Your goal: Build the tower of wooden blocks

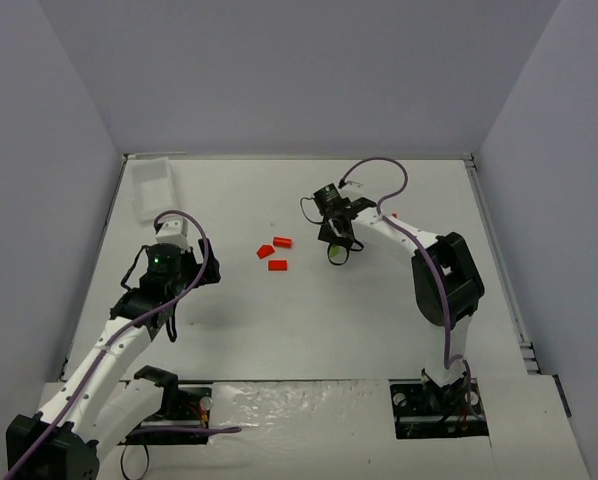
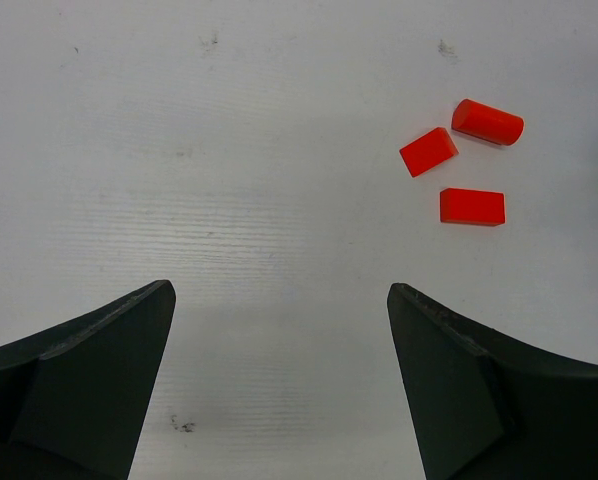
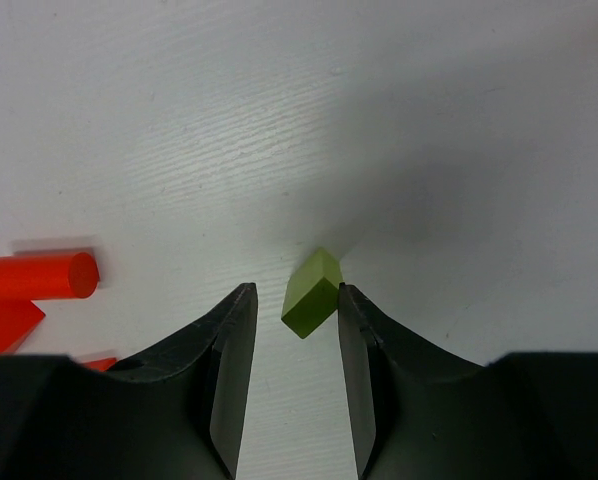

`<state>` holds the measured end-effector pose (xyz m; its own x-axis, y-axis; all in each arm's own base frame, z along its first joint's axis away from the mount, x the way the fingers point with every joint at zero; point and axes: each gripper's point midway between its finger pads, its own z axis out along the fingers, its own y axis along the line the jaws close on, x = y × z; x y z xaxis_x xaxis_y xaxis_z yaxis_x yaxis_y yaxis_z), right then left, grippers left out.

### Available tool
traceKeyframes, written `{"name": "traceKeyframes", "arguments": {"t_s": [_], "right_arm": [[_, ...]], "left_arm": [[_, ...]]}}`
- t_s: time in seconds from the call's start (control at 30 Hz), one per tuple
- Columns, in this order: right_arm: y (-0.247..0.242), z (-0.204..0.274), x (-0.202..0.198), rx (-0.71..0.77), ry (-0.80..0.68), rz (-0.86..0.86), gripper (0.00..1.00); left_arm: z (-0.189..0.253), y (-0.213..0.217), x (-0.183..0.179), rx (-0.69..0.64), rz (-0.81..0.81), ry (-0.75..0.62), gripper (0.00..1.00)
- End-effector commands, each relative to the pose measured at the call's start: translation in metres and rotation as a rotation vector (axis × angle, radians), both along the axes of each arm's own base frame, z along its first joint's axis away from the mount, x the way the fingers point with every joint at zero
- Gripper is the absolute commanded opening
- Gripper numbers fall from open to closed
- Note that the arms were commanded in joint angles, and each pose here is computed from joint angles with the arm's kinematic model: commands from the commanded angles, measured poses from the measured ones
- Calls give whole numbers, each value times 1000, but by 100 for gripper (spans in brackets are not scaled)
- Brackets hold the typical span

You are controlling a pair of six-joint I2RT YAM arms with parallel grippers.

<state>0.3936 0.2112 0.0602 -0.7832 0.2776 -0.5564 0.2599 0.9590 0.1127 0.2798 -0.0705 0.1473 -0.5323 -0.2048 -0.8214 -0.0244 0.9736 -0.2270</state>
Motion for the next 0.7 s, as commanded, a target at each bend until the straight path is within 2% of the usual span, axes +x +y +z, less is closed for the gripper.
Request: {"name": "traceKeyframes", "arguments": {"t_s": [0.0,0.5,0.63,0.67], "right_arm": [[-8,-2,-6,-4,12,-28,35],[-1,13,7,-40,-33,31,32],[-6,8,2,-42,-13,30,40],[-8,6,0,-30,-4,22,46]], "left_arm": [[18,-2,11,-33,15,-72,86],[16,-3,11,-38,16,-67,86],[16,-3,12,-39,14,-69,86],[16,-3,12,-39,14,-68,86]]}}
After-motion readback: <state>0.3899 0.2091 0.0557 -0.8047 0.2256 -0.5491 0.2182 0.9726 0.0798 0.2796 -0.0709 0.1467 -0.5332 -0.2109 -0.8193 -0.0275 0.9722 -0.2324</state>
